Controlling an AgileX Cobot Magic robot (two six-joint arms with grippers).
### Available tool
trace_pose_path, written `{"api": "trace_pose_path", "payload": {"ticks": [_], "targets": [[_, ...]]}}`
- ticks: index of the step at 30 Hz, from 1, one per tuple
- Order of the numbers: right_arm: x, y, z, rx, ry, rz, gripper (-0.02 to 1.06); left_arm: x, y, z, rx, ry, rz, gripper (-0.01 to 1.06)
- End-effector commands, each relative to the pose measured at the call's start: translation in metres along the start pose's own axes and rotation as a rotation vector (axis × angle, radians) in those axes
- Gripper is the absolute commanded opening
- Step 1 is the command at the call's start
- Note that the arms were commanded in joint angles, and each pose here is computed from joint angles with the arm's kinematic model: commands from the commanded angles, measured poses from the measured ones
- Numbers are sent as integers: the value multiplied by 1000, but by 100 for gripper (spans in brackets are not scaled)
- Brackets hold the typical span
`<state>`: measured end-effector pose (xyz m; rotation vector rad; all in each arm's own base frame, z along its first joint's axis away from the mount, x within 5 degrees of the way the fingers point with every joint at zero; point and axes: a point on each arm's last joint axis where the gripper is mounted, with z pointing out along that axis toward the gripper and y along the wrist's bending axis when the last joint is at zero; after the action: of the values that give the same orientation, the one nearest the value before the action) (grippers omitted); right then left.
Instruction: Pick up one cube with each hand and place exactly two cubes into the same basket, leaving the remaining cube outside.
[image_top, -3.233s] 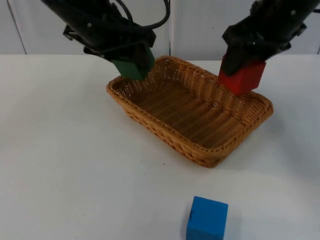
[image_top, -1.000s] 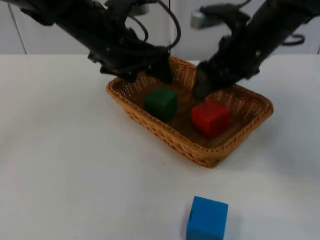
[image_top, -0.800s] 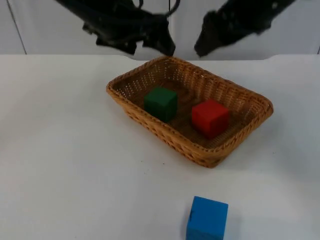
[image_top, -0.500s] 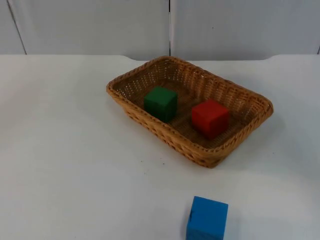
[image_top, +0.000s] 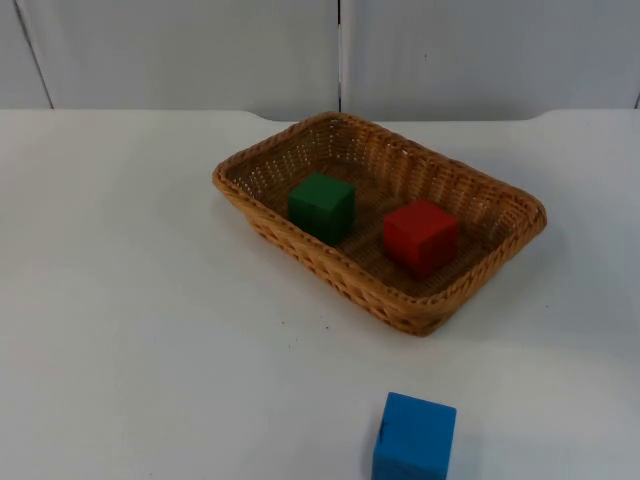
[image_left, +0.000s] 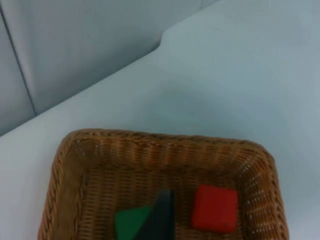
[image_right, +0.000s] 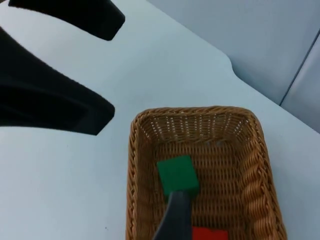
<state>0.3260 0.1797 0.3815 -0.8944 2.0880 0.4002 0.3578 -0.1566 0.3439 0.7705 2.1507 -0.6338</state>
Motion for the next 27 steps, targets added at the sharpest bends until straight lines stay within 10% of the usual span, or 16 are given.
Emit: {"api": "trace_pose_path", "payload": {"ticks": [1, 27], "targets": [[-1, 4, -9, -13, 3, 0, 69, -2, -6, -10, 15, 4, 7, 83], [60, 18, -20, 42, -8, 90, 69, 26, -19, -28, 11, 72, -14, 83]]}}
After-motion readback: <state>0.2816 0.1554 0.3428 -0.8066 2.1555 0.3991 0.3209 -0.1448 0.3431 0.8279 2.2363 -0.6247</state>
